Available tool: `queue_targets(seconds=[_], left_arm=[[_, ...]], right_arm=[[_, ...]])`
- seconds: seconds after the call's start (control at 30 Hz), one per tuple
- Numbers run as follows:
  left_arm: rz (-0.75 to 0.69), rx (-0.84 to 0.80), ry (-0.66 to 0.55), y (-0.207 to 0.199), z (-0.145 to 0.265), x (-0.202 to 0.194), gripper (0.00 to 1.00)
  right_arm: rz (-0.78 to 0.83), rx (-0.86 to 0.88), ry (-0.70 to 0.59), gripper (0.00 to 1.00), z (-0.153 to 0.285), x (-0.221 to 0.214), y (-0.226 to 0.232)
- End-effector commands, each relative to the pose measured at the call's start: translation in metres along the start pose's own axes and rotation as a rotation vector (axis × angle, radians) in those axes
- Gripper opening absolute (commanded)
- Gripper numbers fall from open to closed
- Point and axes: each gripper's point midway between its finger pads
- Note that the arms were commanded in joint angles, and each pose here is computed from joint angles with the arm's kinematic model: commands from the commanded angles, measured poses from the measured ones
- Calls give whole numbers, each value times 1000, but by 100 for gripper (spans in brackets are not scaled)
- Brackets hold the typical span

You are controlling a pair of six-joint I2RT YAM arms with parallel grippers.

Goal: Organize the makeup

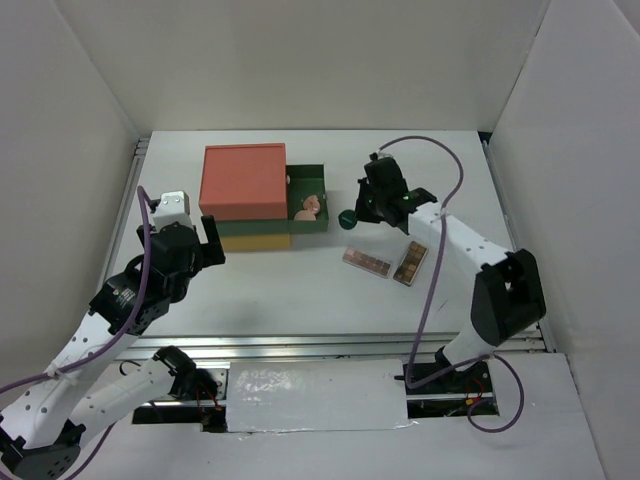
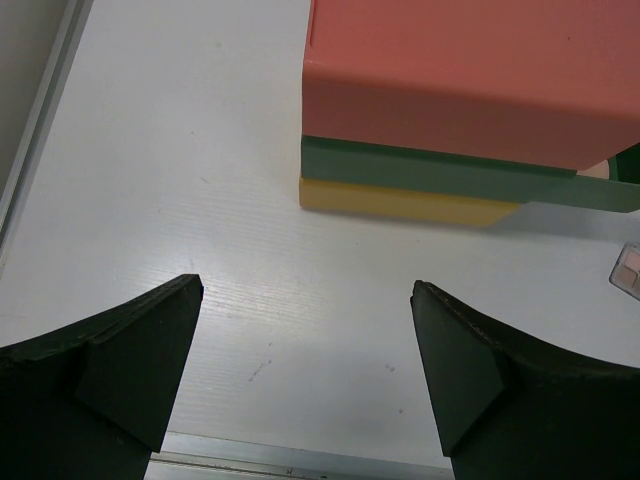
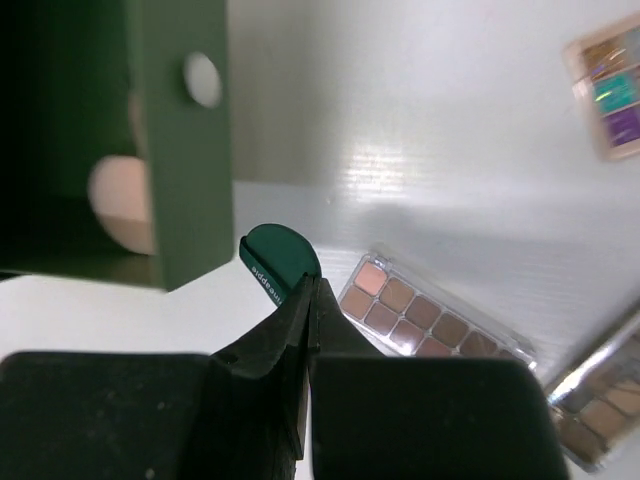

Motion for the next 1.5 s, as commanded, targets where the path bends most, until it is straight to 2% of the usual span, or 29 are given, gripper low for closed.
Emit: queue_targets(seconds=[0.0,0.1,0.17,0.2,0.27,0.3,0.43,0.53,0.57,0.7,0.73,0.8,0.87,0.93,0.97,1.1,1.17,1.23,1.47], left_arm=[[-6,-4,-18,0,1,3,100],[-6,0,-16,0,0,3,99],[-5,-2,-18,0,1,3,99],[-2,0,-19,1,1,3,99],[-2,2,-20,1,1,3,99],[-1,2,-20,1,1,3,99],[-3,6,-18,1,0,2,99],[-7,0,-16,0,-1,2,99],[-7,2,-16,0,-1,2,100],[-6,1,-19,0,0,3,99],[-7,3,-18,0,-1,3,99],[-3,7,-21,1,0,3,99],[3,17,-24,3,0,3,100],[14,26,-27,5,1,4,99],[18,31,-32,6,2,5,99],[46,74,-50,16,5,8,99],[63,79,-63,19,8,9,99],[66,72,-71,19,9,10,99],[49,66,-61,17,7,9,99]], right_arm=[[-25,-5,-183,0,51,52,16],[-27,103,-276,0,87,78,46],[-20,207,-279,0,98,86,69],[-4,255,-221,0,90,78,81],[26,313,-194,0,92,85,106],[37,289,-135,0,71,74,106],[35,253,-130,0,45,83,120],[23,225,-139,19,28,84,123],[19,202,-130,37,21,81,121],[5,219,-165,80,27,87,124],[-10,182,-186,88,27,87,114],[-30,144,-246,89,38,96,98],[-73,33,-293,77,41,104,70],[-89,-65,-311,35,32,106,44],[-85,-100,-302,0,25,101,35],[-4,-101,-171,0,-19,74,33],[59,35,-84,0,-41,54,53],[96,127,-81,0,-51,51,69],[127,239,-45,0,-60,48,93]])
Point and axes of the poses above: each gripper's point midway between its finger pads, its own z axis back along the fingers, its own y axis along the line the jaws close on, x = y × z, and after that the axes turned 7 degrees about -z, right-handed
